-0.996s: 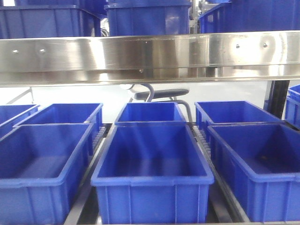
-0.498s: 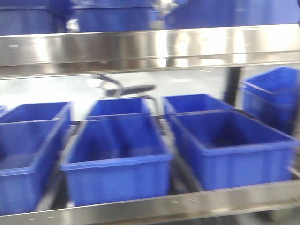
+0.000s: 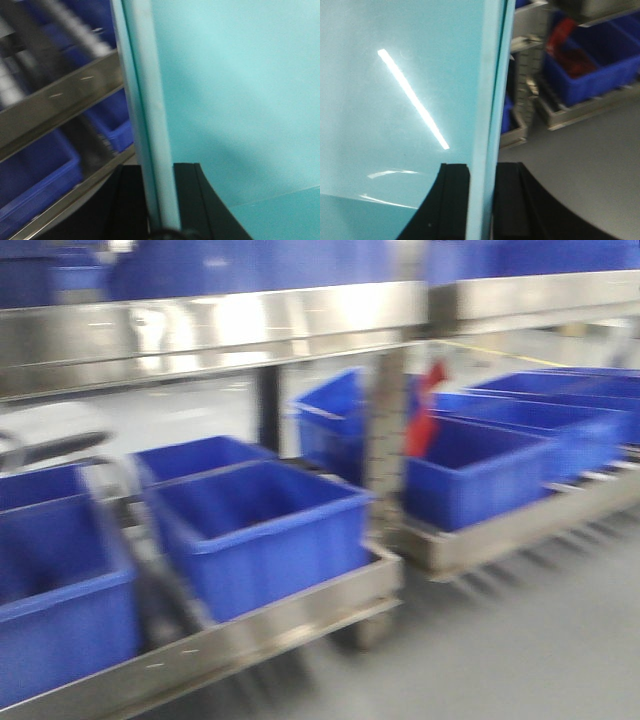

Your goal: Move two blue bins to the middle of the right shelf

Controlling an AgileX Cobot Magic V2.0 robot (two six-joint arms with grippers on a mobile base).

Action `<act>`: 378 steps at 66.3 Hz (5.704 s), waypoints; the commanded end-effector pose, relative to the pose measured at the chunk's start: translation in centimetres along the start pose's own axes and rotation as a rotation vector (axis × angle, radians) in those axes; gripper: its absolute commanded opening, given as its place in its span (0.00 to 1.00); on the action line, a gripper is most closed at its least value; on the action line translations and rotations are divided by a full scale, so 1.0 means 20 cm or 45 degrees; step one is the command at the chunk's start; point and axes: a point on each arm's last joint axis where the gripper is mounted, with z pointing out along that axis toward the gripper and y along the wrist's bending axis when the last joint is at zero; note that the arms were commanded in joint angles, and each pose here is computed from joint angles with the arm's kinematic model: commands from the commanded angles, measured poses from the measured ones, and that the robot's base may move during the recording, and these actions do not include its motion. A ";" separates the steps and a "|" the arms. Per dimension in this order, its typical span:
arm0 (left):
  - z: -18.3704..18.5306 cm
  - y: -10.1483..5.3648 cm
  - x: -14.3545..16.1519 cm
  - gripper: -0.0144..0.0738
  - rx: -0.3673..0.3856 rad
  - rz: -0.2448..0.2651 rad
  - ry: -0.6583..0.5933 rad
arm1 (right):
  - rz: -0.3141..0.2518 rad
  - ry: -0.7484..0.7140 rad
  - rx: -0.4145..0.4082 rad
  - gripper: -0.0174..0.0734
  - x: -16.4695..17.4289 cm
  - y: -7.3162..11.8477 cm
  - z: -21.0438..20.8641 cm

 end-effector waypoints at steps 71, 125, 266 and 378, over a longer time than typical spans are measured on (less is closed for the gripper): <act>-0.06 -0.03 -0.04 0.04 0.080 0.003 -0.121 | -0.029 -0.175 -0.059 0.01 -0.07 0.03 -0.07; -0.06 -0.03 -0.04 0.04 0.080 0.003 -0.121 | -0.029 -0.175 -0.059 0.01 -0.07 0.03 -0.07; -0.05 -0.03 -0.04 0.04 0.060 0.010 -0.124 | -0.029 -0.175 -0.059 0.01 -0.07 0.03 -0.07; -0.05 -0.03 -0.04 0.04 0.057 0.011 -0.124 | -0.029 -0.175 -0.059 0.01 -0.07 0.03 -0.07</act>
